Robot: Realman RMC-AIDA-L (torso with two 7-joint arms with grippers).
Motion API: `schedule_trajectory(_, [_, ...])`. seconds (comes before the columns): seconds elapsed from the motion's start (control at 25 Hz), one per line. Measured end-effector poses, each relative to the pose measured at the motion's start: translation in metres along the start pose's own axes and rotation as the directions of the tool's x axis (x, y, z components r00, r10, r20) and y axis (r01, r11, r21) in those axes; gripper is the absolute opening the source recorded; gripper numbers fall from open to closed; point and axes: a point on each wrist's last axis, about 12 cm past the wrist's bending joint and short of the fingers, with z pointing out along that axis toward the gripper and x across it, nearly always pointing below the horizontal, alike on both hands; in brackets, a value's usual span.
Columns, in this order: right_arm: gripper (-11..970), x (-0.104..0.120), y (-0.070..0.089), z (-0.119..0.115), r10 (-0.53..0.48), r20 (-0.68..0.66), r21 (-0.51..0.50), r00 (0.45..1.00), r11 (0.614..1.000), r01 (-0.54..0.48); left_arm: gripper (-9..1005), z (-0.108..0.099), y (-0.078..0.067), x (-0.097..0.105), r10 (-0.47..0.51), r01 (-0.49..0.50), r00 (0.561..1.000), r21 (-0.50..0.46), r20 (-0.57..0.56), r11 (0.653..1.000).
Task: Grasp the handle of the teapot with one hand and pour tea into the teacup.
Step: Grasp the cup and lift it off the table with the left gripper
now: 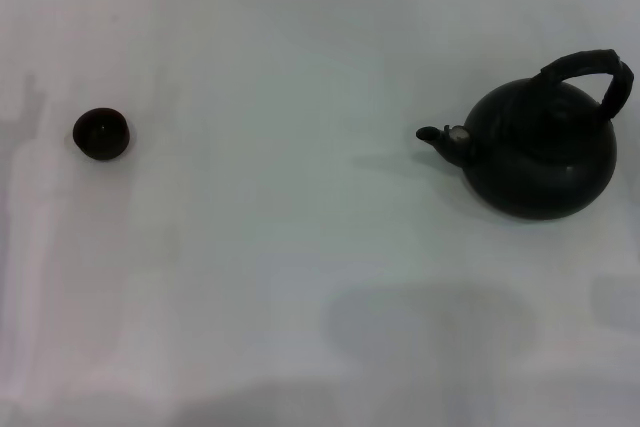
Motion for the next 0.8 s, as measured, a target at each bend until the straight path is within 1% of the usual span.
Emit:
schedule_trajectory(0.28, [874,-0.001,0.000,0.002,-0.002,0.005,-0.003,1.000,1.000,0.002,891,-0.003,0.003,0.001,0.008,-0.009,1.000,-0.009,-0.012,1.000])
schedule_trajectory(0.48, [874,-0.002,0.001,0.007,-0.002,0.007,-0.005,1.000,1.000,0.002,890,-0.001,0.004,0.004,0.028,-0.028,0.999,-0.003,-0.046,1.000])
schedule_trajectory(0.6, [874,-0.004,0.001,0.010,-0.005,0.013,-0.010,1.000,1.000,0.005,890,0.001,0.001,0.010,0.049,-0.046,0.994,0.030,-0.102,0.998])
schedule_trajectory(0.8, [873,-0.007,0.001,0.017,-0.014,0.022,-0.017,1.000,1.000,0.014,890,0.003,-0.007,0.016,0.117,-0.102,0.983,0.111,-0.141,0.989])
